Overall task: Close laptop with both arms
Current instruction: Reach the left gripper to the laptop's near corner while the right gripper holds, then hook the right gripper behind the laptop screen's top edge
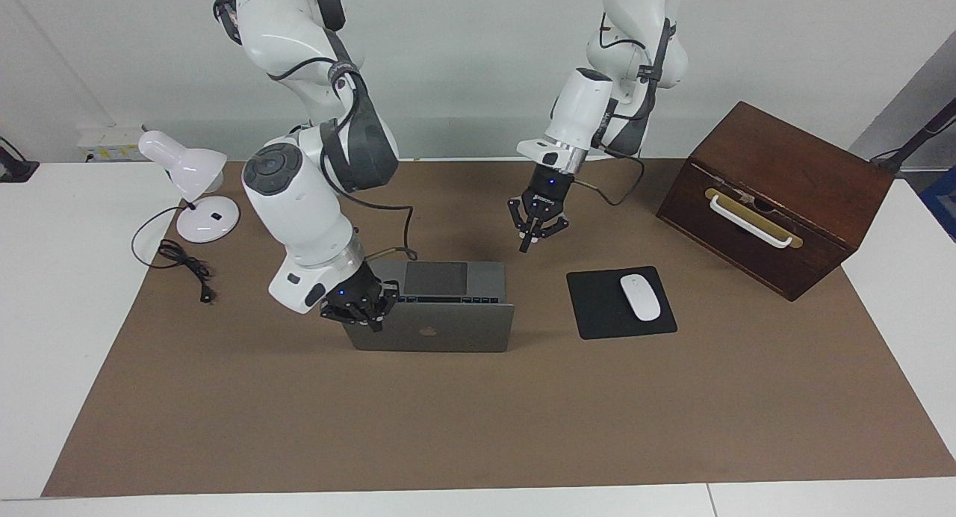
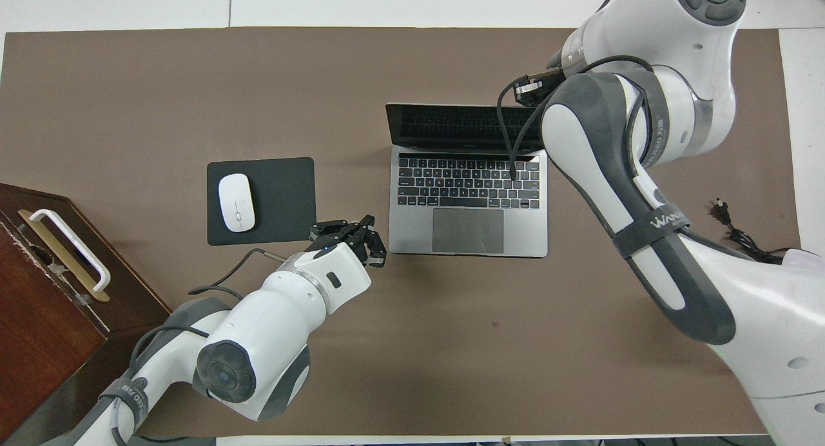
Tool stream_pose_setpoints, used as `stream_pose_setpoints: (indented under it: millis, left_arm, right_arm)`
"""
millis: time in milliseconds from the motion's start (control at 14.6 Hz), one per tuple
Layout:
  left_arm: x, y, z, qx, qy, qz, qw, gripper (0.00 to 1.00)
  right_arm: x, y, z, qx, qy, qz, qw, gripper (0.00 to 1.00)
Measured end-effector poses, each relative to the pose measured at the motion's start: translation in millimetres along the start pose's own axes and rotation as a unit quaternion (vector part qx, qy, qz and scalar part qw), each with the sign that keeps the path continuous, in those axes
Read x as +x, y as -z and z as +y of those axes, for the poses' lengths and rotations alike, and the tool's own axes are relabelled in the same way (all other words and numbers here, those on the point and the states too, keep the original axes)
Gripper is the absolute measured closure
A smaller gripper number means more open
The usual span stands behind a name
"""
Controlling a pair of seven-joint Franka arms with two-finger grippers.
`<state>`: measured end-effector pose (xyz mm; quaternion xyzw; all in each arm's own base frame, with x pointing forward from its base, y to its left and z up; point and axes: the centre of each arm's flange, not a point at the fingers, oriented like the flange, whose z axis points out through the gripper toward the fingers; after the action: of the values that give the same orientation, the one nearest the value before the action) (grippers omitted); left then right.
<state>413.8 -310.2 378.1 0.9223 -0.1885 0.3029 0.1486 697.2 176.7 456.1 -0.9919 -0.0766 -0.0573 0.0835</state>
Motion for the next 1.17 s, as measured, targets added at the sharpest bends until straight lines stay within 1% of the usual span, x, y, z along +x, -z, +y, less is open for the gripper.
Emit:
stream_pose_setpoints:
  millis: [275,756,893,1168]
  left_arm:
    - [-10,-13,14,-0.011,-0.012,0.011,1.000,0.99]
    - [-46,-60,19,-0.018,-0.022,0.033,0.999,0.99]
    - [-56,-71,16,-0.017,-0.022,0.033,0.999,0.99]
    - [-61,-81,14,-0.015,-0.022,0.028,0.999,0.99]
  right_arm:
    - [0,0,0,0.000,0.000,0.000,1.000,0.99]
    - [0,0,0,0.000,0.000,0.000,1.000,0.99]
    - [0,0,0,0.000,0.000,0.000,1.000,0.99]
    - [0,0,0,0.000,0.000,0.000,1.000,0.99]
